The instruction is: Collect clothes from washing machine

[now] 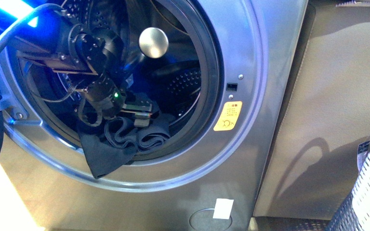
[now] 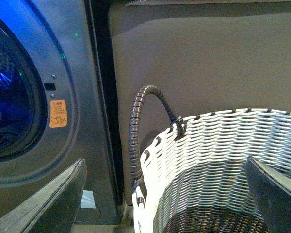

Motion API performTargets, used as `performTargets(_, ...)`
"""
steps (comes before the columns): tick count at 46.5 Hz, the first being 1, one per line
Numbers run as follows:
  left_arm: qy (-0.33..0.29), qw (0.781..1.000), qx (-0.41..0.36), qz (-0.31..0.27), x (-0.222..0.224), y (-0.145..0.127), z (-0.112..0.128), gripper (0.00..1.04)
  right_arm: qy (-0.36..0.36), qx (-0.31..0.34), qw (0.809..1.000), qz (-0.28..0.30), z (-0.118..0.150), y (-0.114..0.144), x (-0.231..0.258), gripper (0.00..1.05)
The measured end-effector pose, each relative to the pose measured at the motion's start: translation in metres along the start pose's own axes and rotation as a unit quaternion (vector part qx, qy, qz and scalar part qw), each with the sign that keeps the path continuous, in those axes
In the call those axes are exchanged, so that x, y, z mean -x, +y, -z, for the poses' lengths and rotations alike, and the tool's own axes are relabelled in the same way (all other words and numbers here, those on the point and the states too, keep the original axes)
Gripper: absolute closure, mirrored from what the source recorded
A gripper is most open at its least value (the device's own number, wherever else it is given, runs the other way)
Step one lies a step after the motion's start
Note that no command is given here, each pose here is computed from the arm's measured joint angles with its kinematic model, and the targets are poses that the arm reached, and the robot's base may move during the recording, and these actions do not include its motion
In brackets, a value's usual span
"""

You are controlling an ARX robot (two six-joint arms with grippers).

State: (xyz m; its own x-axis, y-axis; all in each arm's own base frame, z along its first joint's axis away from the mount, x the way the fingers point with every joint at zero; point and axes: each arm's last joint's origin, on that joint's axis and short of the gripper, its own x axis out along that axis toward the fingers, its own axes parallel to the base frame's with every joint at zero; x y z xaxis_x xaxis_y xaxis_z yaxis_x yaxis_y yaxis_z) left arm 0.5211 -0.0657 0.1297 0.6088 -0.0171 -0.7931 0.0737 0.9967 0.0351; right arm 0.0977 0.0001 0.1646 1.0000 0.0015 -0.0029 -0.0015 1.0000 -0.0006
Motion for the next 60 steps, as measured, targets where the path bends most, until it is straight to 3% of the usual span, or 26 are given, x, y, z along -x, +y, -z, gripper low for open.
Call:
performTargets(22, 0.015, 0.999, -0.033, -0.025, -0.005, -0.005, 0.008, 0.06, 0.0, 0.0, 1.0, 0.0, 0.0, 0.0, 0.0, 0.07)
performTargets(37, 0.007, 1.0, 0.017, -0.01, -0.011, -0.009, 0.007, 0.07, 0.0, 0.0, 1.0, 0.0, 0.0, 0.0, 0.0, 0.07)
performTargets(42, 0.003, 0.999, 0.028, -0.027, -0.013, -0.008, 0.009, 0.29, 0.0, 0.0, 1.0, 0.0, 0.0, 0.0, 0.0, 0.07)
performTargets(46, 0.001, 0.999, 0.029, -0.028, -0.015, -0.008, 0.011, 0.4, 0.0, 0.0, 1.0, 0.0, 0.0, 0.0, 0.0, 0.07)
performTargets(54, -0.009, 0.999, 0.034, -0.016, -0.017, -0.012, 0.016, 0.77, 0.0, 0.0, 1.0, 0.0, 0.0, 0.0, 0.0, 0.07)
performTargets(60, -0.03, 0.999, 0.031, -0.013, -0.013, -0.016, 0.018, 0.92, 0.0, 0.0, 1.0, 0.0, 0.0, 0.0, 0.0, 0.07)
